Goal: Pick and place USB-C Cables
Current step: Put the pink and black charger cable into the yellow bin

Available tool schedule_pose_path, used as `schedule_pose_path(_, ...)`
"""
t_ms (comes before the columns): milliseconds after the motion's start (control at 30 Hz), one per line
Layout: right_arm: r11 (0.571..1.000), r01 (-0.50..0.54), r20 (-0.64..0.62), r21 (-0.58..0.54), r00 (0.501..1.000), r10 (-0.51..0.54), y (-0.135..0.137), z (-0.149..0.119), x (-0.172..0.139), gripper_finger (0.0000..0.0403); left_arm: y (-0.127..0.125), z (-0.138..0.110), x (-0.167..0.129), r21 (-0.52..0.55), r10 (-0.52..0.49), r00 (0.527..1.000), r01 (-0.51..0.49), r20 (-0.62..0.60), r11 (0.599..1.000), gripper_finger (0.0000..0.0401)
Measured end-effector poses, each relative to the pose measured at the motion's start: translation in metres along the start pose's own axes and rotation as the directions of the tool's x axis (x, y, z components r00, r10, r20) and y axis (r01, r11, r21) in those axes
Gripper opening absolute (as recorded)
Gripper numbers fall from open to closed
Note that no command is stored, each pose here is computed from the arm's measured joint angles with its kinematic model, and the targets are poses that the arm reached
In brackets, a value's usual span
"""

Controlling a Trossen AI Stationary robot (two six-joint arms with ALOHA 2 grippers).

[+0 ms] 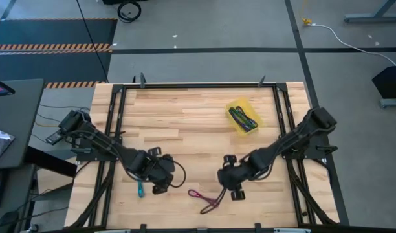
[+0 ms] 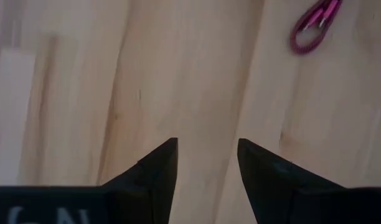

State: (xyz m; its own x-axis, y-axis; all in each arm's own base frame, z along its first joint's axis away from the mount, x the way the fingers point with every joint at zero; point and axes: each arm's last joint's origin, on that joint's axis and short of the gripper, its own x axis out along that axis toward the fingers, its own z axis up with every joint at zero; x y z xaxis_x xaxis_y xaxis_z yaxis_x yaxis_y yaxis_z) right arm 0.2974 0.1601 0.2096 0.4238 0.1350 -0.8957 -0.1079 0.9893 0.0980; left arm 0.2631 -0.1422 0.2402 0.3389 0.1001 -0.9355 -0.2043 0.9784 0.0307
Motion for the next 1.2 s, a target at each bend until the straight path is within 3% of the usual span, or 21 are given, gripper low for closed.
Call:
schedule_pose_path(133, 1.0, -0.004, -0.028, 0.005, 1.0, 0.004, 0.012, -0.005, 0.018, 0.0165, -0.003, 0.0, -0.001, 0.03, 0.025, 0.998, -0.027, 0.053, 0.999, 0.0166)
schedule_pose_path(533, 0.984, -0.169, 0.163, -0.05, 0.971, 0.175, 0.051, 0.007, 0.018, 0.0165, -0.004, 0.005, -0.002, 0.016, 0.106, 0.979, -0.11, 0.176, 0.994, 0.0149)
schedule_pose_path(733, 0.986, -0.165, 0.117, 0.017, 0.98, 0.162, 0.058, -0.001, 0.043, 0.0165, -0.008, 0.01, -0.003, 0.004, 0.062, 0.973, -0.065, 0.223, 0.998, 0.0149)
schedule_pose_path(900, 0.985, -0.161, 0.092, 0.052, 0.983, 0.156, 0.06, -0.006, 0.071, 0.0165, -0.018, 0.011, -0.005, 0.111, -0.016, 0.966, -0.013, 0.256, 0.994, 0.0149)
schedule_pose_path(1200, 0.99, -0.096, 0.128, 0.107, 0.988, 0.082, 0.058, -0.007, 0.086, 0.0165, -0.02, 0.011, -0.006, 0.146, -0.019, 0.963, -0.021, 0.27, 0.989, 0.0148)
